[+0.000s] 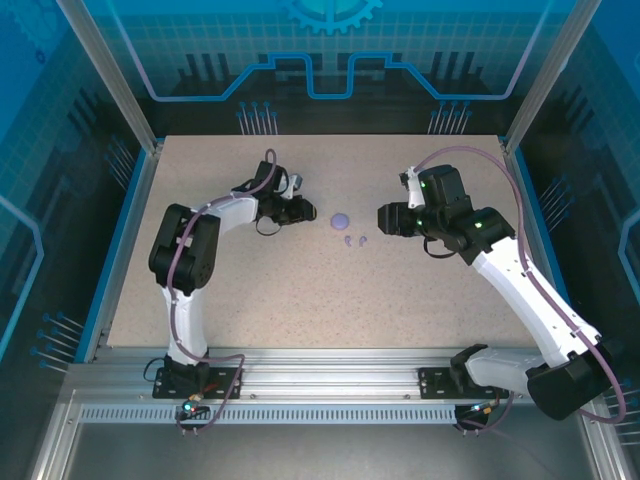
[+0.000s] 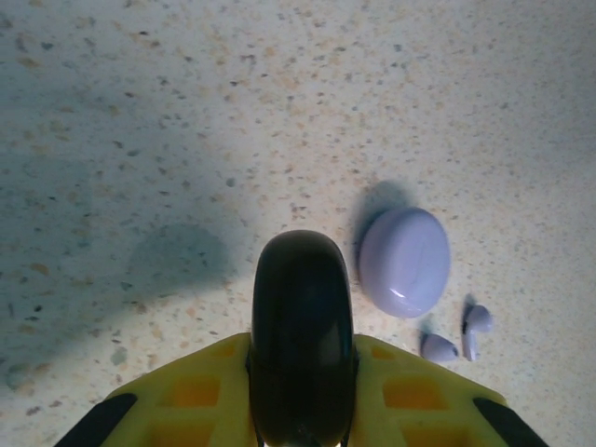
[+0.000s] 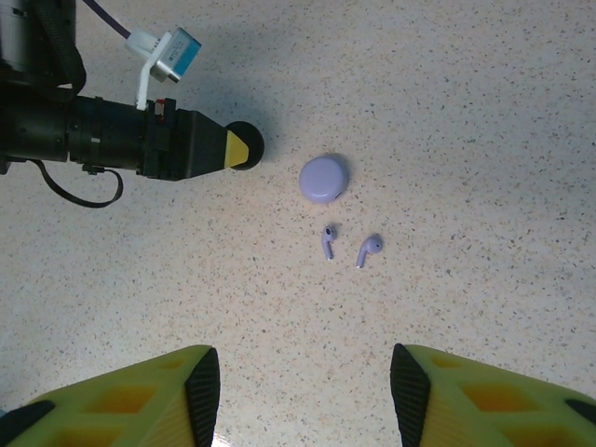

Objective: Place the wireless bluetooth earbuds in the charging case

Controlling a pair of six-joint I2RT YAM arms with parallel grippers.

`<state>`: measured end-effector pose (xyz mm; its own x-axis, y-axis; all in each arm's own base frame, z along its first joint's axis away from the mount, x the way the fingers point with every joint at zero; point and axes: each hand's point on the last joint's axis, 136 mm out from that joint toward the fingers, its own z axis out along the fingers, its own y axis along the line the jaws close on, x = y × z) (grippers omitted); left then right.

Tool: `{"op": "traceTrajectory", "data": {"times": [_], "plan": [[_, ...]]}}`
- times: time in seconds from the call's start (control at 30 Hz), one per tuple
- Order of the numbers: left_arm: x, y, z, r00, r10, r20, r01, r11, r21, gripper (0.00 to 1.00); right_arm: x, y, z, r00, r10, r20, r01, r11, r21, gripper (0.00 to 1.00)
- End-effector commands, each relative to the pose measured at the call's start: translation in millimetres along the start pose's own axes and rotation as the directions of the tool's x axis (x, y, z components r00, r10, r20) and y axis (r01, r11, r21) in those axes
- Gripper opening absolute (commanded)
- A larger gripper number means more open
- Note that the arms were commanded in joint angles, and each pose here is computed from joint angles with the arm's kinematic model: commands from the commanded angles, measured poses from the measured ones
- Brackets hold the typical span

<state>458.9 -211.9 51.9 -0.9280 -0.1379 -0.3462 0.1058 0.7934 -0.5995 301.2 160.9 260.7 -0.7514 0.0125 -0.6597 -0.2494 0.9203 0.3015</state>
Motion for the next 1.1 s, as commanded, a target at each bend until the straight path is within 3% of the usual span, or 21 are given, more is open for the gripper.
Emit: {"op": "traceTrajectory", "data": {"times": [0.0,0.3,0.7,1.07], "plan": [[1,18,2,0.999,-0.004,-0.038,0.002,0.999,-0.051,0.16,5,-4,-2,1.000,0.007,-0.013,-0.007,1.000,-0.002,0.54],[1,37,8,0.998,-0.006,-0.065,-0.002,0.993,-0.114,0.26,5,-4,-2,1.000,0.014,-0.014,-0.014,1.000,-0.010,0.54],[2,56,3,0.998,-0.006,-0.070,-0.009,0.977,-0.215,0.59,7,-7,-4,1.000,0.013,-0.015,-0.013,1.000,-0.001,0.54],[-15,48,-39,0.993,0.116,0.000,-0.110,0.946,-0.305,0.64,14,-9,8,0.998,0.016,-0.053,-0.017,1.000,-0.016,0.55]]}}
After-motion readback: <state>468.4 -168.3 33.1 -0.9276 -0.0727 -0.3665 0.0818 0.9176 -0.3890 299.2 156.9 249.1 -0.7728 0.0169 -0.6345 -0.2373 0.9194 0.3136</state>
